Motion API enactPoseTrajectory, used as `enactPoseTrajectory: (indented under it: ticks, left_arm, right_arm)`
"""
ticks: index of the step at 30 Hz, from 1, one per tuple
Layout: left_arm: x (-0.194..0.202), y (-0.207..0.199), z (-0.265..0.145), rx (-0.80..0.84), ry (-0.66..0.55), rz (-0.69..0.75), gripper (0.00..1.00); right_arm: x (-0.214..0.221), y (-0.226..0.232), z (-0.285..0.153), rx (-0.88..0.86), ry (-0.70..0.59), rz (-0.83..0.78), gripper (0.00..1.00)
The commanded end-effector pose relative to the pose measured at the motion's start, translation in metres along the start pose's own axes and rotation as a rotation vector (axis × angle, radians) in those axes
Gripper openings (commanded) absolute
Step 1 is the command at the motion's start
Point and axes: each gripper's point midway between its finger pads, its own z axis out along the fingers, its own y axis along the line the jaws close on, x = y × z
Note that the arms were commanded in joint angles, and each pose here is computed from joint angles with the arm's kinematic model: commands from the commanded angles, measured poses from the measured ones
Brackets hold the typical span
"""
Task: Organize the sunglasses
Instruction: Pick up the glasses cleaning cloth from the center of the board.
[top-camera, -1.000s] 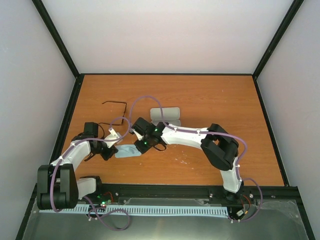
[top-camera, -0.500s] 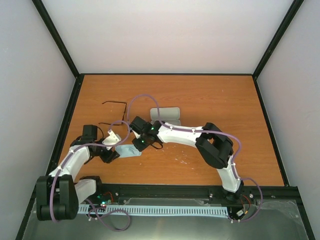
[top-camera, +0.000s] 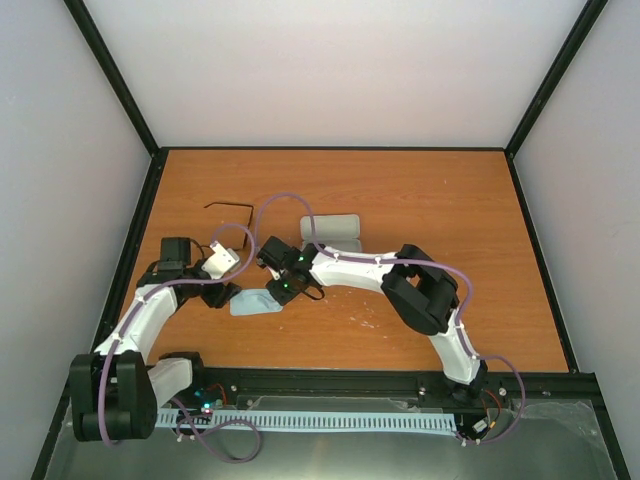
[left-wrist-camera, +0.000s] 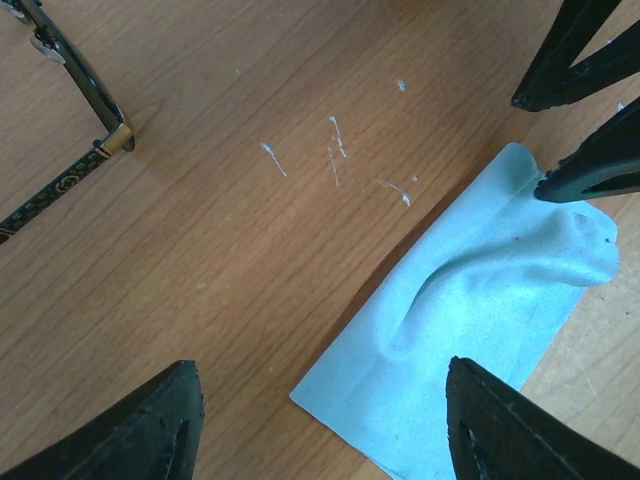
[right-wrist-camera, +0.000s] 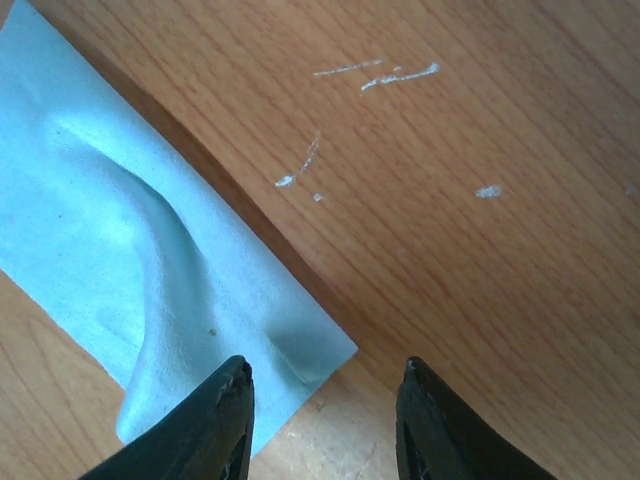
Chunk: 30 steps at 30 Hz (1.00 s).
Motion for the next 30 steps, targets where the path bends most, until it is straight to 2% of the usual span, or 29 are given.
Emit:
enactPoseTrajectory:
  ticks: [1, 6, 13, 15, 20, 22, 30]
  left_arm:
    - [-0.019, 0.007, -0.004, -0.005, -0.051, -0.004, 0.67]
    - [-0.017, 0.008, -0.004, -0.01, -0.051, -0.009, 0.66]
    - [-0.015, 0.013, -0.003, -0.02, -0.043, -0.016, 0.66]
    - [-0.012, 0.013, -0.001, -0.017, -0.032, -0.022, 0.66]
    - [0.0, 0.011, 0.009, 0.018, 0.02, -0.033, 0.68]
    - [0.008, 0.011, 0.014, 0.024, 0.053, -0.037, 0.68]
    - [0.014, 0.017, 0.025, 0.032, 0.086, -0.051, 0.68]
  right_arm:
    - [-0.008, 0.001, 0.009, -0.002, -0.002, -0.013, 0.4]
    - [-0.008, 0.002, 0.017, -0.001, 0.012, -0.019, 0.4]
    - [0.002, 0.0, 0.027, 0.003, 0.053, -0.02, 0.35]
    - [0.004, -0.001, 0.029, 0.002, 0.061, -0.021, 0.31]
    - [0.008, 0.001, 0.033, -0.008, 0.075, -0.018, 0.08]
    - [0.009, 0.001, 0.034, -0.009, 0.079, -0.02, 0.03]
    - [0.008, 0.001, 0.032, -0.008, 0.074, -0.017, 0.03]
